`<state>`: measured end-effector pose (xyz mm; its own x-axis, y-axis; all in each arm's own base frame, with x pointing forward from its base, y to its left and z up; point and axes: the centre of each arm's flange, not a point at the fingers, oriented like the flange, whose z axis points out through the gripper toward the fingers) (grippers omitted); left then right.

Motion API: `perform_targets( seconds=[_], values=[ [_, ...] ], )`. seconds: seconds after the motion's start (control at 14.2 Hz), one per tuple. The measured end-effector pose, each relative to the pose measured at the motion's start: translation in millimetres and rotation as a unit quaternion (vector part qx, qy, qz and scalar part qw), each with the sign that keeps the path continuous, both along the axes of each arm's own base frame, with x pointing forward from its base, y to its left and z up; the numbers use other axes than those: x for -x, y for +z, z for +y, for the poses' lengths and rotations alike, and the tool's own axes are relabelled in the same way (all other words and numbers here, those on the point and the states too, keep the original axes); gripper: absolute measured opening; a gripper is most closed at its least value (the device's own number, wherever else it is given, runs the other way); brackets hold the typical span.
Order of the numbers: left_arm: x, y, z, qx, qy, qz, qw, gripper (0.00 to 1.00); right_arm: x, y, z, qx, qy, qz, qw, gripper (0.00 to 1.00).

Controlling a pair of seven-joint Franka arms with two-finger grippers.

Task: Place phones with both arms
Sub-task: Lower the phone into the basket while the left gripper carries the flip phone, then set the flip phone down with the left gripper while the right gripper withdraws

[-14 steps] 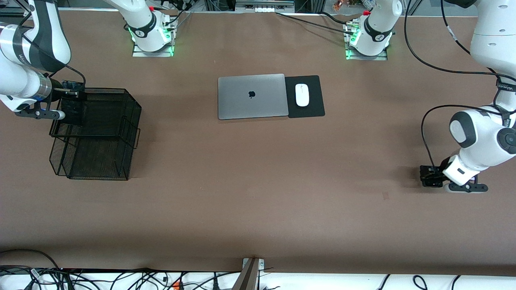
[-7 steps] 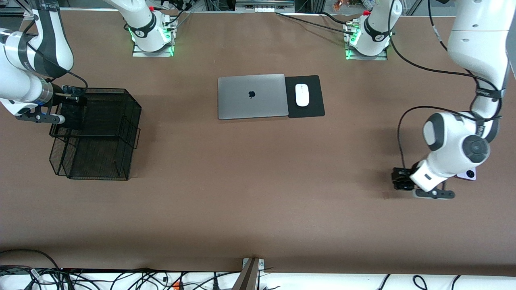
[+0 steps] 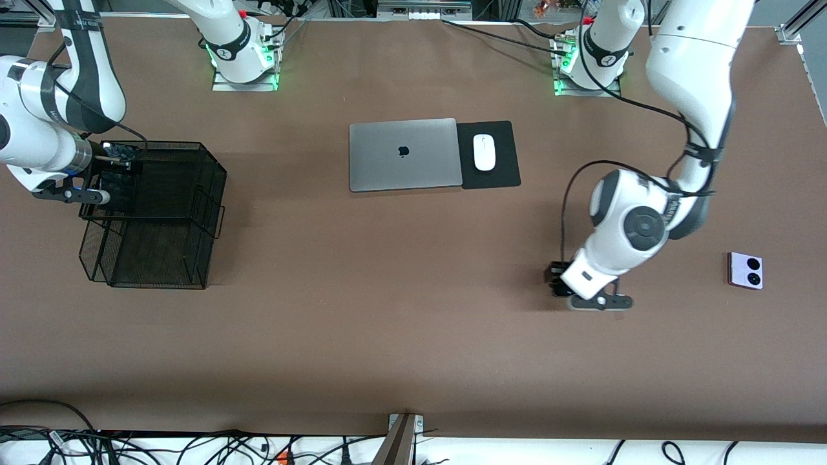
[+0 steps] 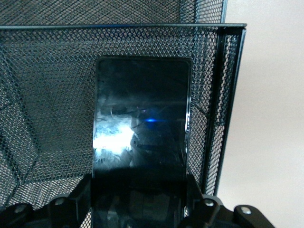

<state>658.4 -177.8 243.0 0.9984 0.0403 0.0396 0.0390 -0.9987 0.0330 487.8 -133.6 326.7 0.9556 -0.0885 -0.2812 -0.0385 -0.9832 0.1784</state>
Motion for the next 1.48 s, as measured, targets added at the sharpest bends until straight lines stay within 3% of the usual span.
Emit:
perform_targets(
  seconds=[0.7,0.92,0.99,1.27,1.48],
  values=[
    [50.8,-19.7,-201.0,0.015,0.074,-0.002,0.997,0.80,-6.1,-24.8,-0.2,0.014,0.001,0.003,1.000,0.81],
    [49.4,-16.9,-239.3,0.020,0.092,-0.004,0.996,0.80,-7.4,-23.8,0.8,0.008,-0.007,-0.001,1.000,0.87],
    [46.9,-18.6,-250.7,0.022,0.100,-0.007,0.995,0.80,-9.8,-21.1,0.8,0.008,-0.008,-0.005,1.000,0.97],
    [47.1,-31.4,-285.3,0.023,0.114,-0.024,0.993,0.80,-29.3,7.0,4.1,0.012,-0.005,-0.020,1.000,1.00],
    [64.6,-27.4,-319.8,0.031,0.116,-0.032,0.992,0.80,-59.1,61.8,32.3,-0.003,-0.002,-0.024,1.000,1.00]
  ],
)
